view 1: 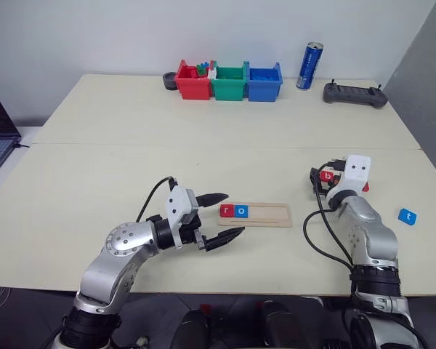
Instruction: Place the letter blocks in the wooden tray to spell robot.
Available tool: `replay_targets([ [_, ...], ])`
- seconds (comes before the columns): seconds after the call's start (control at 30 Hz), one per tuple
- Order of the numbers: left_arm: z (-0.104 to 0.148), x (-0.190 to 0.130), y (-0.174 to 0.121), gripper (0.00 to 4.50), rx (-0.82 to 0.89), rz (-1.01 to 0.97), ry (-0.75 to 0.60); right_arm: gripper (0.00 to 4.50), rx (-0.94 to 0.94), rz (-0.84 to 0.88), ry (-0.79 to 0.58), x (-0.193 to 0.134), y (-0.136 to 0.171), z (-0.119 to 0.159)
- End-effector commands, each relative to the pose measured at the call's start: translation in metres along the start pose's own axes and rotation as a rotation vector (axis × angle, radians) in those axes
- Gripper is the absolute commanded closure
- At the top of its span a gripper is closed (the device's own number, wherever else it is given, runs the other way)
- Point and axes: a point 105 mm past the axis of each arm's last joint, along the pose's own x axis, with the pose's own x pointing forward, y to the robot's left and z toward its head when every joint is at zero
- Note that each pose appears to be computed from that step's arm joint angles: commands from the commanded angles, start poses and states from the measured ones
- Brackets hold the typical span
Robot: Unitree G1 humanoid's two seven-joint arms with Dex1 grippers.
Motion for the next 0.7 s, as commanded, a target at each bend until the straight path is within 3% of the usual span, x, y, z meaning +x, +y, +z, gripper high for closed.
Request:
replay_targets([
  [0.03,0.014,-0.002,-0.004,0.01,0.029,-0.004,-0.039,0.00,0.002,-0.034,-0.041,0.003,-0.004,0.009],
  [0.37,0.011,-0.005,0.000,0.01,0.032,-0.006,-0.018,0.00,-0.010,-0.045,0.029,0.011,-0.004,-0.011],
  [0.47,0.011,-0.005,0.001,0.00,0.036,-0.005,-0.016,0.58,-0.018,-0.033,0.040,0.011,-0.002,-0.015],
  [0.7,0.009,-0.008,0.002,0.00,0.037,-0.005,-0.011,2.97,-0.045,-0.050,0.040,0.007,-0.005,-0.016],
])
